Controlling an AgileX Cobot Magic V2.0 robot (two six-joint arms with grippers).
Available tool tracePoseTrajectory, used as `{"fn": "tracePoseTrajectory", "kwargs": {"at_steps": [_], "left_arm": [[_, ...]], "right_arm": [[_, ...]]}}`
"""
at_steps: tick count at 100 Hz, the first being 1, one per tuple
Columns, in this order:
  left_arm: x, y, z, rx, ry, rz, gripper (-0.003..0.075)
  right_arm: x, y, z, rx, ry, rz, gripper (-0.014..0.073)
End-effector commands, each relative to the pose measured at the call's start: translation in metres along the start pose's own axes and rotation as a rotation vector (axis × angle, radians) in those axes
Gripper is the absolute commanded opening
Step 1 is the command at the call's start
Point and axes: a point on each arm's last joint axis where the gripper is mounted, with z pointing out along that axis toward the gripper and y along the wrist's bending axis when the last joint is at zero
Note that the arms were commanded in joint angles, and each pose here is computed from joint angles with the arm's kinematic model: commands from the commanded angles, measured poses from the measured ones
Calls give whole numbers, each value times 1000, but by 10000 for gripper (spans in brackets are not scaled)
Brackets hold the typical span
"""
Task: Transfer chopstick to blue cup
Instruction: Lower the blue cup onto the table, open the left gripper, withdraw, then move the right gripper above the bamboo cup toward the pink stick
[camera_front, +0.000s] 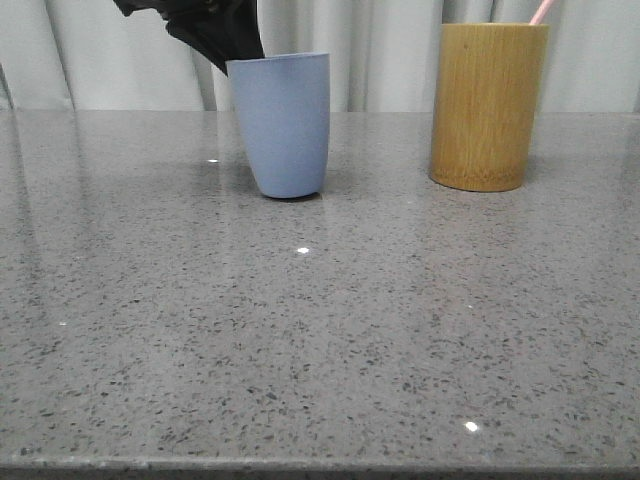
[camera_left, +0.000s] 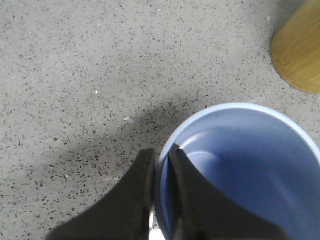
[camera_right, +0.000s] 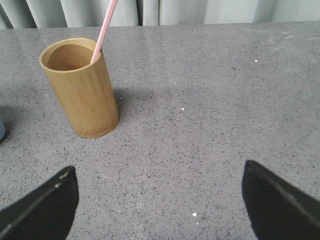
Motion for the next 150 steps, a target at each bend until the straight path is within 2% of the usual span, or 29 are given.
{"fn": "tracePoseTrajectory", "kwargs": {"at_steps": [1,14,26,33,45,52,57,88,111,128,150], "left_arm": [[-13,-8,-24,8,-102,19,-18],[-12,-8,-24,9,-96,19,-11],[-10,-9,-24,18,-75,14,78],[-10,-9,-25,18,-72,15,180],[-10,-10,-26,18,-74,15,416],[-11,-10,-26,19,-76,16,515],[-12,-10,-28,19,-80,17,552],[-23,-18,-73,27,-155,-5,557],[-25,-3,-128,-14,-315,-68,557],[-6,17,-158,-80,-345,-111,557],[45,45,-191,-213,-382,-183,557]], "right_arm": [[-18,2,-4,-6,-113,-8,654],[-18,2,-4,-6,-113,-8,654],[-18,2,-4,-6,-113,-8,654],[-18,2,-4,-6,-113,-8,654],[-18,2,-4,-6,-113,-8,654],[-18,2,-4,-6,-113,-8,654],[-18,2,-4,-6,-113,-8,654],[-17,2,-4,-6,-113,-8,654],[-17,1,-4,-6,-112,-8,654],[-17,1,-4,-6,-112,-8,654],[-17,1,-4,-6,-111,-8,654]]}}
